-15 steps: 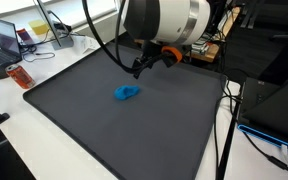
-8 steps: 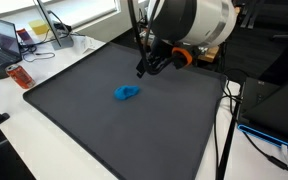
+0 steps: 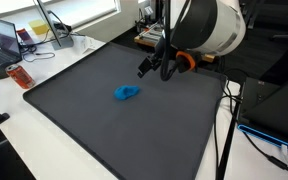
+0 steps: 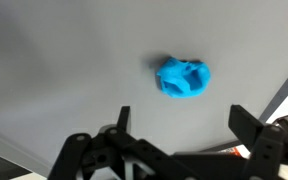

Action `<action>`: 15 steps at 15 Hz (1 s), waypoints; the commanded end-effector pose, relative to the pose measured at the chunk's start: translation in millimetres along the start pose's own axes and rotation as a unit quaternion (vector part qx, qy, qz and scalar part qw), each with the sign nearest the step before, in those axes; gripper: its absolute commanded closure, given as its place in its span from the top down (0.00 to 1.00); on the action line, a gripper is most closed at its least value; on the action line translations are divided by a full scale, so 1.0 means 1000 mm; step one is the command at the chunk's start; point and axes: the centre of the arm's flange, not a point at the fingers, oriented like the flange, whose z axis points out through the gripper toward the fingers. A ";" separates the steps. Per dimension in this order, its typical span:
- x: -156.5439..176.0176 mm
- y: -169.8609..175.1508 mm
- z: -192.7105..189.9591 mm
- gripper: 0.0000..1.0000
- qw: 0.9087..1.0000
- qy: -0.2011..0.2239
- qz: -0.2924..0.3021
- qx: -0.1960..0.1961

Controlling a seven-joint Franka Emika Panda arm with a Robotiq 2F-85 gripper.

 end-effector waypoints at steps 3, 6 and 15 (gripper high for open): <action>-0.035 -0.033 -0.036 1.00 0.999 0.032 0.006 -0.007; -0.038 -0.030 -0.039 1.00 0.999 0.040 0.007 0.005; -0.011 -0.038 -0.056 1.00 0.996 0.051 -0.070 0.032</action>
